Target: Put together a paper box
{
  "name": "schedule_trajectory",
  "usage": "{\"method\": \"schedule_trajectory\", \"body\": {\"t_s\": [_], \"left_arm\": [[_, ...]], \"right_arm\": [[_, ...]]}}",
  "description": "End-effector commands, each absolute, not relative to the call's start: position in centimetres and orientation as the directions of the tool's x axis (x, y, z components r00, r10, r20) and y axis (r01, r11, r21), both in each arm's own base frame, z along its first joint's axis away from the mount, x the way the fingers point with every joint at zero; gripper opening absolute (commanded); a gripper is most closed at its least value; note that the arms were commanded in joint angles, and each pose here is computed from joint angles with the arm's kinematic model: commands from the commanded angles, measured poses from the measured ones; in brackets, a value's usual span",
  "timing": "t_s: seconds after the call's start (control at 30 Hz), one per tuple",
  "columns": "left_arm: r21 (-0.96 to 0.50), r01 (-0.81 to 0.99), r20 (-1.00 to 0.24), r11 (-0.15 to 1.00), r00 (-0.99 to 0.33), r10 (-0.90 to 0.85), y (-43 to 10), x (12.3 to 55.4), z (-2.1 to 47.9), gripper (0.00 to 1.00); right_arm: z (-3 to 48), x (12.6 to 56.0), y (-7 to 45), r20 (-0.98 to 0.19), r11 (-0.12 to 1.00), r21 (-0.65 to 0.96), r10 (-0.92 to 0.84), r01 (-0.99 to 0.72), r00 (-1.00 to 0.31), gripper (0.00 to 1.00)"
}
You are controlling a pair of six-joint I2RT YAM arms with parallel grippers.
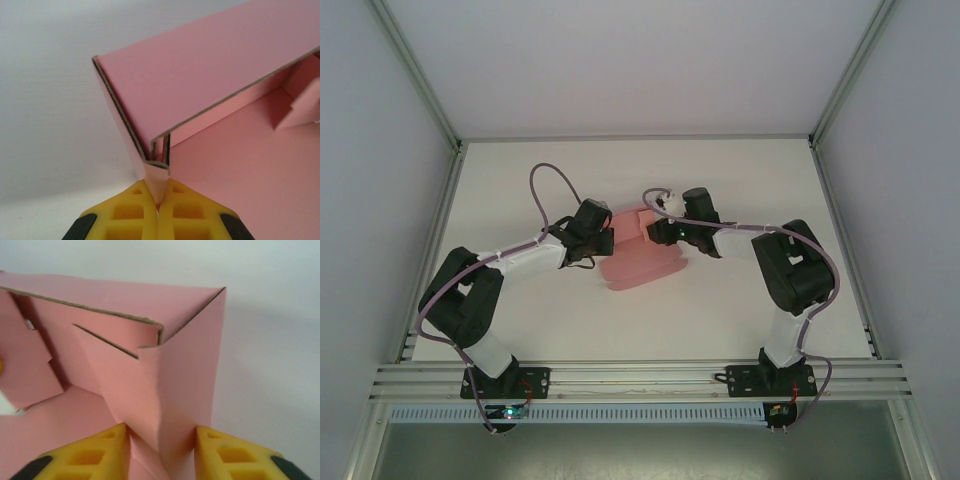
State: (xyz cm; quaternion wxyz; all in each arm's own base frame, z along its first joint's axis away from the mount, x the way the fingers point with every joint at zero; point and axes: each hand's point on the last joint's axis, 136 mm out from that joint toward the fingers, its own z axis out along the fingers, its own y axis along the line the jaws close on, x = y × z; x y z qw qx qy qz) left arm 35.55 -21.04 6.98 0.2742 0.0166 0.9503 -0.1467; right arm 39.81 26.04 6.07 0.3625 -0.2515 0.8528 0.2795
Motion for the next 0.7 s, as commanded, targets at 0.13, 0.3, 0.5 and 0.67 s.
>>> {"method": "schedule_trajectory", "body": {"t_s": [0.13,0.3,0.5,0.67], "left_arm": [[-0.297,0.155,-0.419,0.942,-0.908,0.018,-22.5,33.3,4.5,0.00],[-0.222,0.052,-0.404,0.974,-0.914,-0.044,-20.4,33.3,4.7,0.00],[0.145,-0.332,-0.456,0.932,-0.859,-0.234,-11.4,32.3,4.9,0.00],[0.315,-0.442,-0.500,0.840,-0.830,-0.249,-7.4,30.8,6.1,0.00]], "right_arm": [[1.8,38.6,25.3,-0.658,0.819,0.212,-0.284,-0.533,-0.698,0.16],[2.4,40.2,21.5,-0.653,0.953,-0.052,-0.259,-0.299,-0.712,0.00],[5.4,40.4,14.5,-0.691,0.952,-0.291,-0.141,0.095,-0.709,0.00],[8.5,40.0,10.8,-0.715,0.875,-0.415,-0.145,0.249,-0.684,0.00]]}}
